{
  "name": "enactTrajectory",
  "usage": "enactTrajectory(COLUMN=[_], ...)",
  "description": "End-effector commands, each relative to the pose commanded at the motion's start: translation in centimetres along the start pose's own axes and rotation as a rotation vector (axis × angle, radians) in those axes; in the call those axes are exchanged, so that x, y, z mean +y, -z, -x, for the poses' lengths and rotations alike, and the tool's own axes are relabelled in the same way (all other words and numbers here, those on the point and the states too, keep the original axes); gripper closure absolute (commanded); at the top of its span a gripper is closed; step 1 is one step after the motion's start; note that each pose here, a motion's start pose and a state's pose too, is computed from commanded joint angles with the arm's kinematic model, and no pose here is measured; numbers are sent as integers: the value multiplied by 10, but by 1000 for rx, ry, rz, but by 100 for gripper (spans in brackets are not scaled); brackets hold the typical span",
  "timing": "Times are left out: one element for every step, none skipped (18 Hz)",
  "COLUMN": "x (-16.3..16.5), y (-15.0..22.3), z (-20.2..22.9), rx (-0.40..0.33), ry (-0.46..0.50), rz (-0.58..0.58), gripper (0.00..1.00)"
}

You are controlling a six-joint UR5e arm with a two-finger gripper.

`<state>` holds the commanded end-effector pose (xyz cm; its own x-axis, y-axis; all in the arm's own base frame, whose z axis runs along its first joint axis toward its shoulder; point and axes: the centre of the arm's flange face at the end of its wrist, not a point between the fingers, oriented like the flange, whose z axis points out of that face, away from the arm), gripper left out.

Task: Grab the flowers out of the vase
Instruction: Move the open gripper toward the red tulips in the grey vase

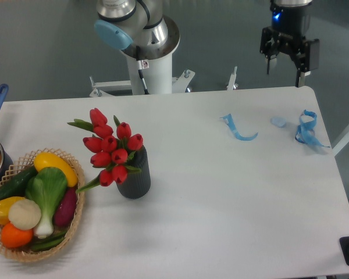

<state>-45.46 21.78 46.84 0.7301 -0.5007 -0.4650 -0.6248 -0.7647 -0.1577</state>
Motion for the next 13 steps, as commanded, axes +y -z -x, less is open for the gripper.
enactTrajectory(x=[0, -2, -2, -3, -4, -3, -4, -6, -11, -14, -16, -17, -21], y=[0, 0, 0, 0, 0, -2, -5, -11, -13, -16, -18, -18, -19], z=[-1, -2, -2, -2, -2, -3, -7, -12, -17, -19, -20, -21, -23], rx=[0, 0, 1, 0, 1, 2, 9, 13, 1, -10, -12, -8, -3], ry=[0, -1, -3, -5, -2, 1, 5, 18, 50, 88, 115, 140, 175], rz=[0, -1, -1, 0, -2, -7, -16, -37, -68, -97, -109, -109, -116], gripper=[0, 0, 0, 0, 0, 0, 0, 0, 0, 0, 0, 0, 0])
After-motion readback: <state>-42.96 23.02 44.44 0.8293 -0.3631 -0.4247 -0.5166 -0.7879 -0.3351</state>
